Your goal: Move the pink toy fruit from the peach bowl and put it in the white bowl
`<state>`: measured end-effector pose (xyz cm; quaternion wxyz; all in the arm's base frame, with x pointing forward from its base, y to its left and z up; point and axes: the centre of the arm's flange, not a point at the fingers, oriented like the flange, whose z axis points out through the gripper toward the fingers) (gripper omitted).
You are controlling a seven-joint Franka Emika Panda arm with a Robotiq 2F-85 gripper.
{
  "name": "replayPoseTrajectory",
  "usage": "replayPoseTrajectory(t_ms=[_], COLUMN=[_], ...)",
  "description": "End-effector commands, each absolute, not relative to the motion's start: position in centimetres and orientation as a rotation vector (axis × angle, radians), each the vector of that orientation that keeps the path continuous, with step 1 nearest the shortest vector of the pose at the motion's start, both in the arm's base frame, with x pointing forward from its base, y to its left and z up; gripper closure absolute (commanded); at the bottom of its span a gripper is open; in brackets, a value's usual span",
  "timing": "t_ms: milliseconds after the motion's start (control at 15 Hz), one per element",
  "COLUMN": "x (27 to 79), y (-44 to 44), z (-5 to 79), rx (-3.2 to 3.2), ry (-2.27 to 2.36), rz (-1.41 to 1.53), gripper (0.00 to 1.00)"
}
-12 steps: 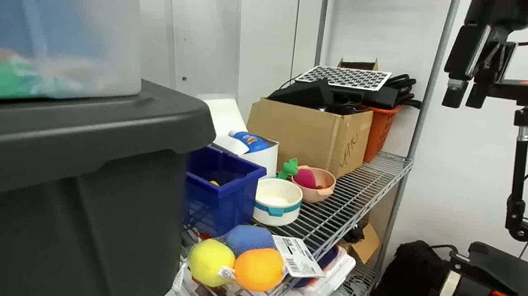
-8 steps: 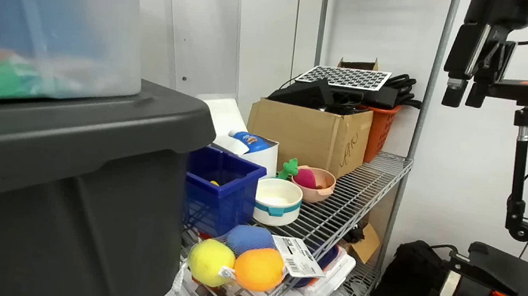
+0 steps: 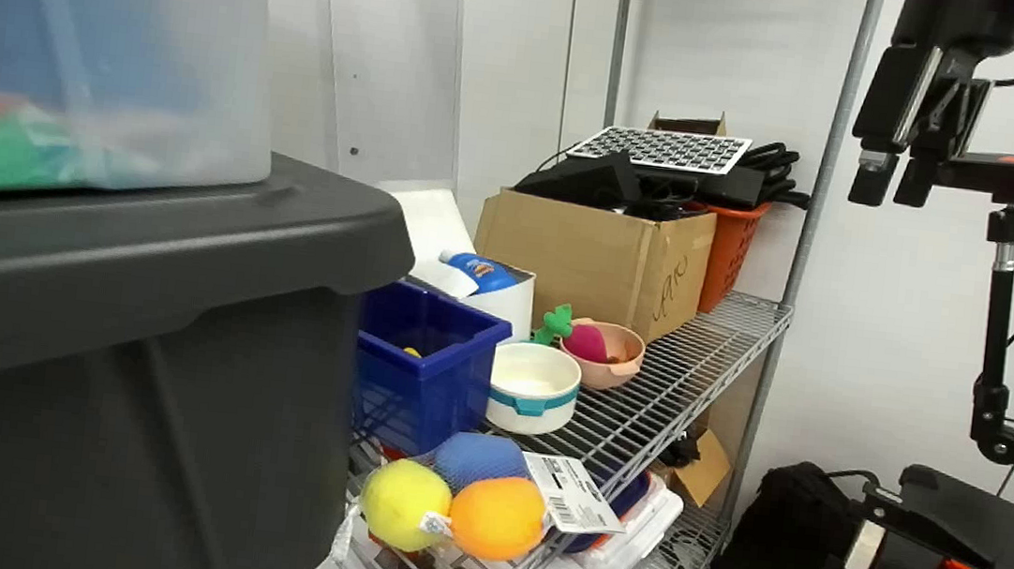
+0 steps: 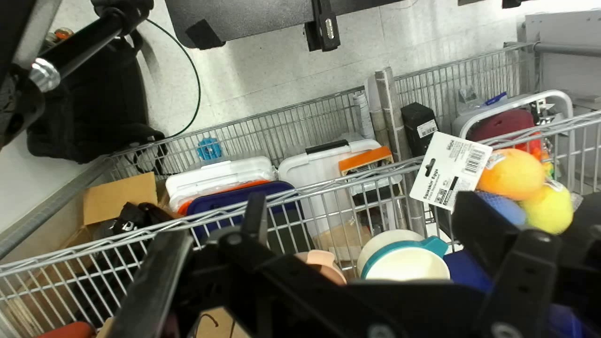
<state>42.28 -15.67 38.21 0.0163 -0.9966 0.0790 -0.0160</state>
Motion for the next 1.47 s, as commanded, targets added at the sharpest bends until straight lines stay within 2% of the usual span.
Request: replayPoseTrajectory(t_ms=[0, 533, 1067, 1400], x=[42.3, 42.9, 40.6, 41.3], y=[-15.7, -13.3, -8.0, -5.3], z=[38.2, 37.1, 35.4, 31.8], rx=[-3.099, -3.132, -3.168, -3.177], ry=[0.246, 0.225, 0.057, 0.015], rz=[-0.050, -0.017, 0.040, 0.016], gripper=[0.00, 0.00, 0.00, 0.00])
